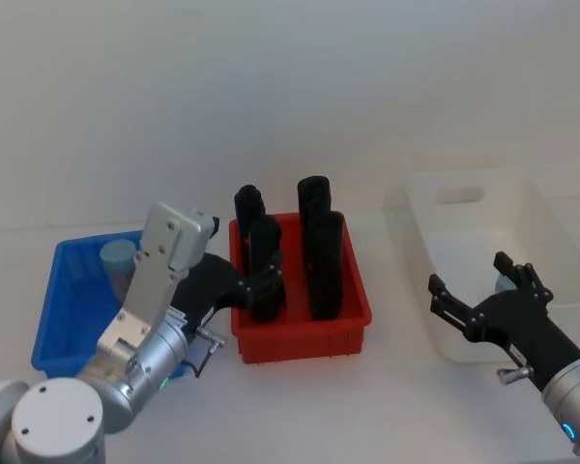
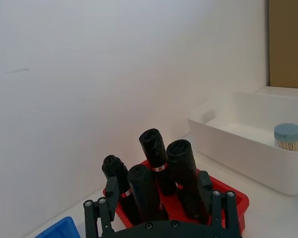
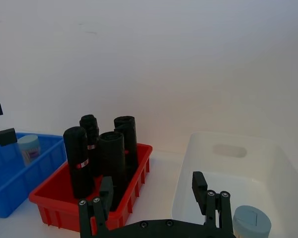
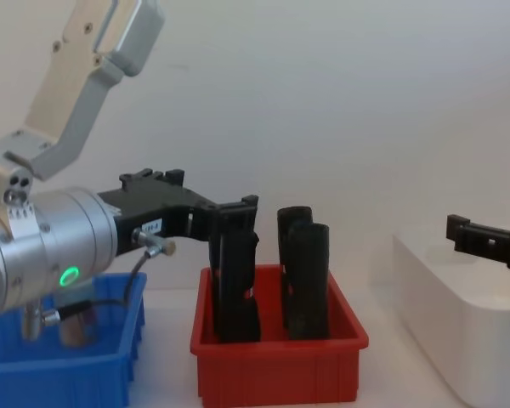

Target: Pick the cotton swabs from the blue box and place them into the white box.

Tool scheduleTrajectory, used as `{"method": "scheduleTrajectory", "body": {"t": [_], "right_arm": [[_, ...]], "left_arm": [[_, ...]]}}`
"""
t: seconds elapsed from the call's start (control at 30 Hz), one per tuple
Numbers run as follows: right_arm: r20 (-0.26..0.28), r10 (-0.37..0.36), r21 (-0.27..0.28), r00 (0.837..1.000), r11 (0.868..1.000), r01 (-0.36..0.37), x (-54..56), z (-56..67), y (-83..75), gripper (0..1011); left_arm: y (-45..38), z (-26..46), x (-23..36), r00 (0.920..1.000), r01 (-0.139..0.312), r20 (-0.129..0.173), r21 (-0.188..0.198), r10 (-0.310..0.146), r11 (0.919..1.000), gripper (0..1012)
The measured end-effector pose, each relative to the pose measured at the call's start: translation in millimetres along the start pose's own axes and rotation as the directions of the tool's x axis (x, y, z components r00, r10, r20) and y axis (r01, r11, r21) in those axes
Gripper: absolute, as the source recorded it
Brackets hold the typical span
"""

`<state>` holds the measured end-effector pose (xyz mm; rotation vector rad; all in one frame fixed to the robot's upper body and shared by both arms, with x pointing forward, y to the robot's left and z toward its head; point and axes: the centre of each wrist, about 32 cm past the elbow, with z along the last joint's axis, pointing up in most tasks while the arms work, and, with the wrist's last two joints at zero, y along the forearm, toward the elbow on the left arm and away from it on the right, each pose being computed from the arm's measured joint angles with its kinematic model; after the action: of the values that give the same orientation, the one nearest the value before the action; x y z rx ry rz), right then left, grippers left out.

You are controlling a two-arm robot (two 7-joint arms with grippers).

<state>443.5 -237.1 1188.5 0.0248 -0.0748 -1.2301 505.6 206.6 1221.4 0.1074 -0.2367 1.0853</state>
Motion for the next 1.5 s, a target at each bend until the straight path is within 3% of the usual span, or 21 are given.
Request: {"method": "scheduleTrajectory", "body": {"t": [0.03,0.07,0.23,0.37,1.5], "right_arm": [[0.0,0.0,0.0,1.0,1.0,0.0,0.0,0.0,0.0,1002],[0.0,0.0,0.0,1.0,1.0,0.0,-0.1,0.1,-0.1,1002],[-0.001,0.001,0.001,1.0,1.0,-0.001,-0.1,0.3,-0.2,1002],[-0.001,0.001,0.001,1.0,1.0,-0.001,0.0,0.3,-0.2,1002],[-0.001,0.0,0.001,1.0,1.0,0.0,0.0,0.3,-0.1,1002]], "left_arm": [[0.0,0.0,0.0,1.0,0.0,0.0,0.0,0.0,1.0,1004],[2.8,-4.5,-5.8,0.9999,-0.014,0.002,-0.014,0.014,0.9998,1004],[6.7,-10.0,-13.6,0.9994,-0.034,0.002,-0.037,0.034,0.9987,1004],[8.5,-12.4,-16.7,0.9991,-0.042,0.002,-0.045,0.042,0.9981,1004],[8.7,-12.9,-17.2,0.999,-0.045,0.001,-0.047,0.045,0.9979,1004]]}}
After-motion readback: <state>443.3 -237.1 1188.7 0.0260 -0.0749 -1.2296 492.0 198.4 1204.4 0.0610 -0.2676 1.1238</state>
